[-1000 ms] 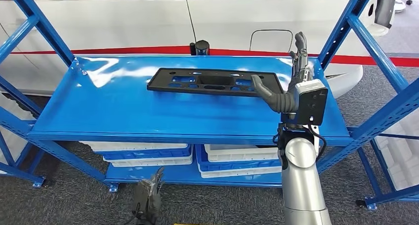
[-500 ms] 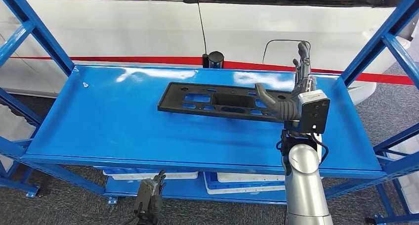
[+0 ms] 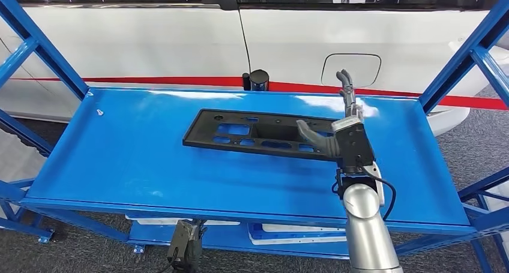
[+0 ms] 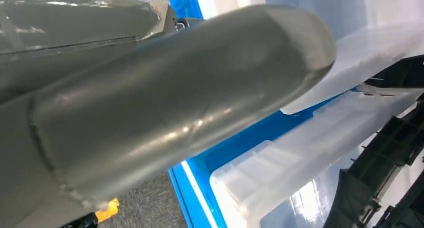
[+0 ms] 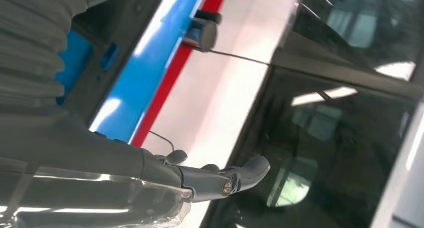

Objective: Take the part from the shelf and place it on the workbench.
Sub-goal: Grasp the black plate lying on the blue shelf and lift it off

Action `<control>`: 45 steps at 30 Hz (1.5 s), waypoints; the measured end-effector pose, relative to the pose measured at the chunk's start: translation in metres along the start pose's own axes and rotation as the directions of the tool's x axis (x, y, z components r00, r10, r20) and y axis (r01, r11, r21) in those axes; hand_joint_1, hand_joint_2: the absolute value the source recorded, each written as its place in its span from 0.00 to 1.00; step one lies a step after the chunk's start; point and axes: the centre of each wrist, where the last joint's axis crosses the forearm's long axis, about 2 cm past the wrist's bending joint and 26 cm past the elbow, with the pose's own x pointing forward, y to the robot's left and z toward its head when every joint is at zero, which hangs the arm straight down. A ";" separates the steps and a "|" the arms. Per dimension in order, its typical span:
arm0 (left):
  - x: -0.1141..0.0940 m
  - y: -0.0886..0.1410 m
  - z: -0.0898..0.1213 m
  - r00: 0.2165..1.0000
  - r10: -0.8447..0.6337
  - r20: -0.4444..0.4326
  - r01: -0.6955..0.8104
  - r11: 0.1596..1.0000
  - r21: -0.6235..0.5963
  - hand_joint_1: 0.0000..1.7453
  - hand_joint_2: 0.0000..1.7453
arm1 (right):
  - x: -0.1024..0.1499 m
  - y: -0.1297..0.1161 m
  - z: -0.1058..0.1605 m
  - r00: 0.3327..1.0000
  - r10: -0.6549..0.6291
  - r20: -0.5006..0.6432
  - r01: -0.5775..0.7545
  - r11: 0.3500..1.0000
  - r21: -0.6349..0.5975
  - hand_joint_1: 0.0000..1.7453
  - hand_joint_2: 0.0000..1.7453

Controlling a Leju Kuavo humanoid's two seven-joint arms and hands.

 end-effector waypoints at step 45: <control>-0.082 0.058 0.089 0.327 0.277 -0.904 0.432 0.807 0.403 0.00 0.00 | 0.021 0.131 -0.007 0.709 0.639 0.298 -0.705 0.658 0.265 0.00 1.00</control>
